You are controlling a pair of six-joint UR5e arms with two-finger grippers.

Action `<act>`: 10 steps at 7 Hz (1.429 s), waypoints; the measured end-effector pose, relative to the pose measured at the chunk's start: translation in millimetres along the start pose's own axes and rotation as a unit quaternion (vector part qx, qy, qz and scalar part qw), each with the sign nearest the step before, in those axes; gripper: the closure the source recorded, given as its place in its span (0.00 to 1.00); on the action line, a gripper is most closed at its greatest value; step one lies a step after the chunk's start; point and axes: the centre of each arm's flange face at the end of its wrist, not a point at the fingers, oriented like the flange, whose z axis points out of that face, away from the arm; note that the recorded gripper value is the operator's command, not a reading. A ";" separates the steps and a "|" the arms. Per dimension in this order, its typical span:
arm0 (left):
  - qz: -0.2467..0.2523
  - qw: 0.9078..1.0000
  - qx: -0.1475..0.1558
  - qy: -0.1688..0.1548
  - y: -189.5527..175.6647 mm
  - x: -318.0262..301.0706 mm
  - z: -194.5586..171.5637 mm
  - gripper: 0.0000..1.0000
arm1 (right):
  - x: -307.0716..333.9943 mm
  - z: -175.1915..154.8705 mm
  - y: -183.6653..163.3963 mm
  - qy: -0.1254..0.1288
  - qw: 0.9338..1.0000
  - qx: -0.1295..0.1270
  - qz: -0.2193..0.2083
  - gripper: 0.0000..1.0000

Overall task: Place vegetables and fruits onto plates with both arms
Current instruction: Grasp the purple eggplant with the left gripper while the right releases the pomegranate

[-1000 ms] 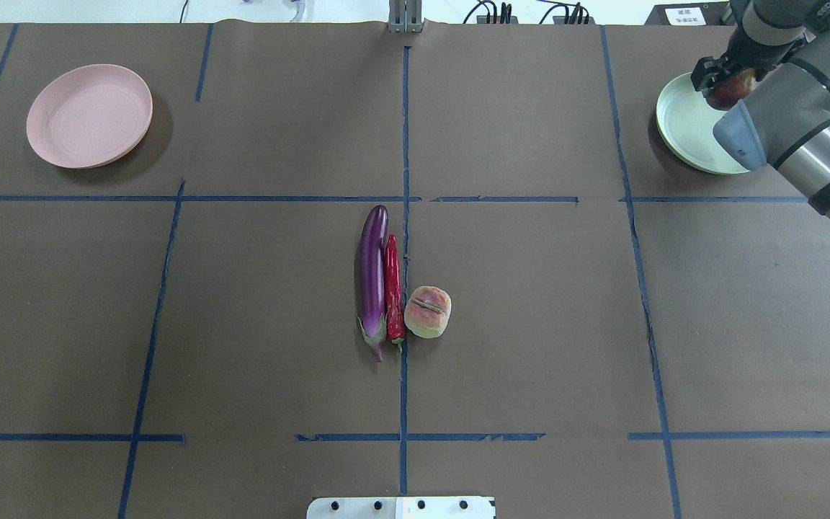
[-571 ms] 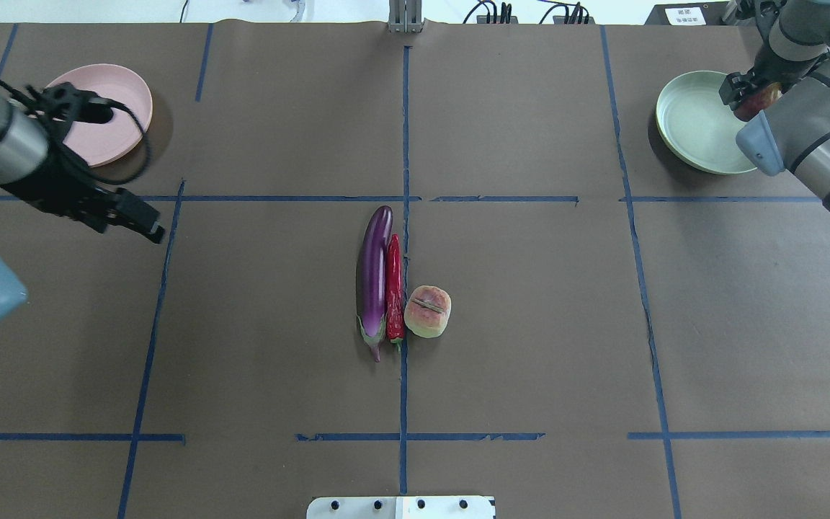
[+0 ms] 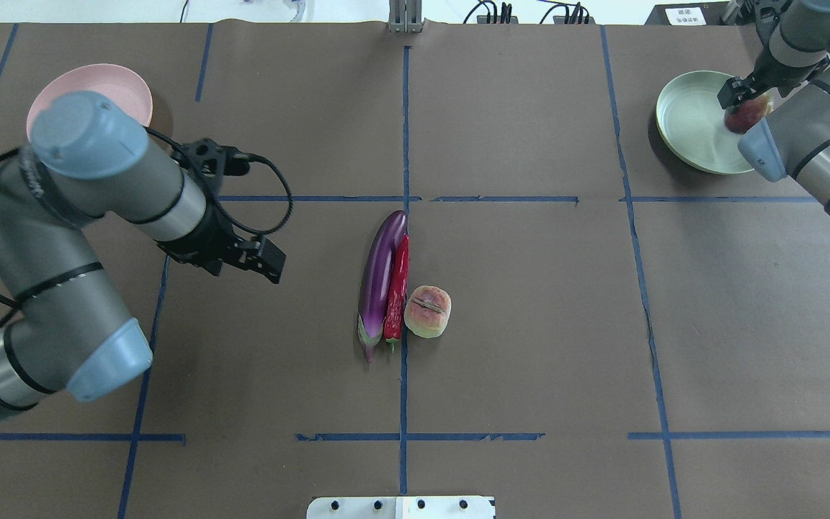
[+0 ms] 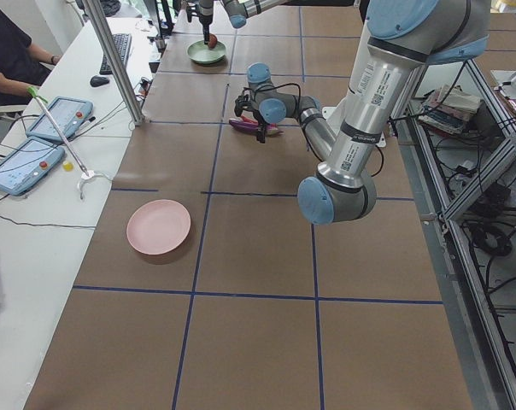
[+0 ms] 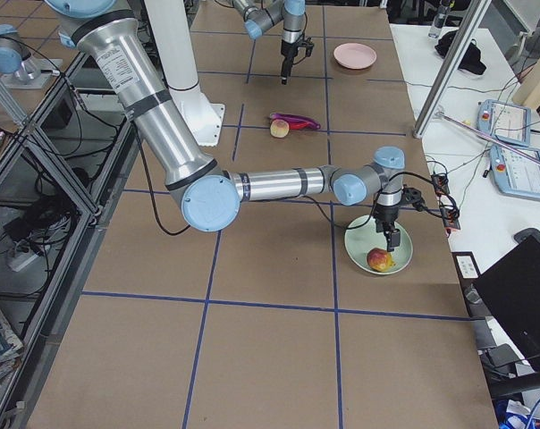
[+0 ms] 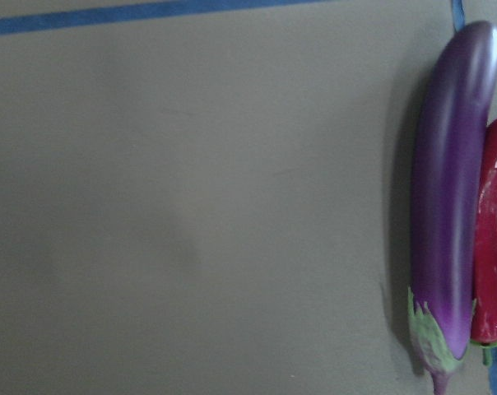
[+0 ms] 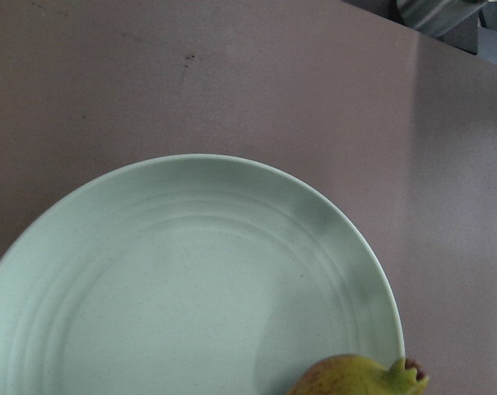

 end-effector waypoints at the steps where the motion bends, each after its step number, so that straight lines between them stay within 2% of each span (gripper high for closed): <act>1: 0.004 1.000 0.001 -0.001 -2.9 16.0 12.4 0.00 | -6.6 -13.1 -3.4 -0.022 1.000 0.006 -0.003 0.00; 3: 0.019 1.000 0.016 0.004 -10.2 32.5 47.6 0.08 | -8.1 -34.6 -5.7 -0.066 0.998 0.010 -0.001 0.00; 4: 0.027 0.999 0.023 0.008 -10.4 36.8 61.4 0.08 | -7.3 -38.4 -4.2 -0.074 0.997 0.010 -0.001 0.00; 8: 0.046 0.999 0.015 0.018 4.6 62.1 84.0 0.12 | -10.5 -50.9 3.5 -0.089 0.996 0.018 -0.004 0.00; 9: 0.049 0.999 0.012 0.020 7.9 66.7 86.8 0.16 | -10.7 -51.8 5.7 -0.092 0.996 0.018 -0.005 0.00; 10: 0.050 0.998 0.009 0.020 10.5 69.3 89.4 0.24 | -10.0 -51.3 8.0 -0.093 0.996 0.017 -0.005 0.00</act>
